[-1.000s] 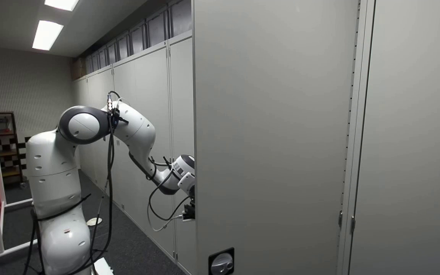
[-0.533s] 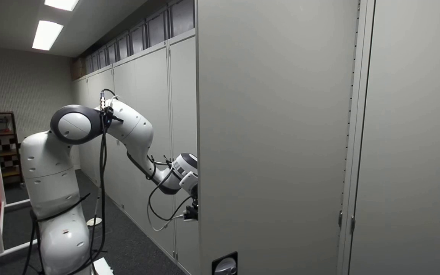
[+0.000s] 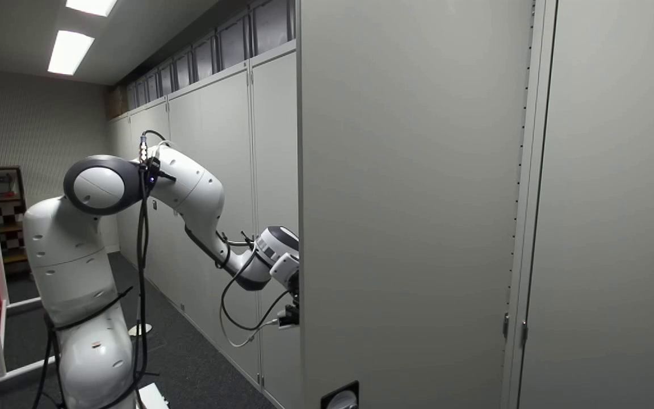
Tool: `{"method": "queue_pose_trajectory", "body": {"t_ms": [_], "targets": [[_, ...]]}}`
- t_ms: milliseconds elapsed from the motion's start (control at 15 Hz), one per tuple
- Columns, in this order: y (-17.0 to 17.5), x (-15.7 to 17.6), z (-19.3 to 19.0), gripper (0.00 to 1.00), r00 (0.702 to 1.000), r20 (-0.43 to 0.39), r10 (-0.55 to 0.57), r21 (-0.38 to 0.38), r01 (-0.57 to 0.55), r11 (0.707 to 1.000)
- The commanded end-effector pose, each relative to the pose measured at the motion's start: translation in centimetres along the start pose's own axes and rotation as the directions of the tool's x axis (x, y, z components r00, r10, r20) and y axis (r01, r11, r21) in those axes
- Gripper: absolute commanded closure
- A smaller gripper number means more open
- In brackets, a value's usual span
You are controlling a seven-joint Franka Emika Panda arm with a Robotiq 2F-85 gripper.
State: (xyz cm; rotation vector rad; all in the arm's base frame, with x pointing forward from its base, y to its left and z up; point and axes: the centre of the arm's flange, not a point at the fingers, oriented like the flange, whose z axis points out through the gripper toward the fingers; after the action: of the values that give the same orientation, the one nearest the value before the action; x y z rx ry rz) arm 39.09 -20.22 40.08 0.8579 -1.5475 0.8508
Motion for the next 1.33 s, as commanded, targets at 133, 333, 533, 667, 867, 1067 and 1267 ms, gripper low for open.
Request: {"method": "queue_pose_trajectory", "body": {"t_ms": [133,333,533,667,867,1067,1267], "targets": [[-0.7,1.2,1.0,1.00,1.000,0.012,-0.002,0.118,0.001,0.993],[-0.9,1.3,1.0,1.00,1.000,0.016,0.000,0.139,-0.002,0.990],[-1.2,1.5,1.3,1.00,1.000,0.018,0.003,0.143,-0.005,0.990],[-1.3,1.6,1.6,1.00,1.000,0.021,0.006,0.146,-0.009,0.989],[-1.6,1.8,2.3,1.00,1.000,0.025,0.012,0.143,-0.015,0.990],[-1.7,1.9,2.8,1.00,1.000,0.023,0.016,0.140,-0.019,0.990],[-1.9,2.1,3.3,1.00,1.000,0.020,0.021,0.136,-0.024,0.990]]}}
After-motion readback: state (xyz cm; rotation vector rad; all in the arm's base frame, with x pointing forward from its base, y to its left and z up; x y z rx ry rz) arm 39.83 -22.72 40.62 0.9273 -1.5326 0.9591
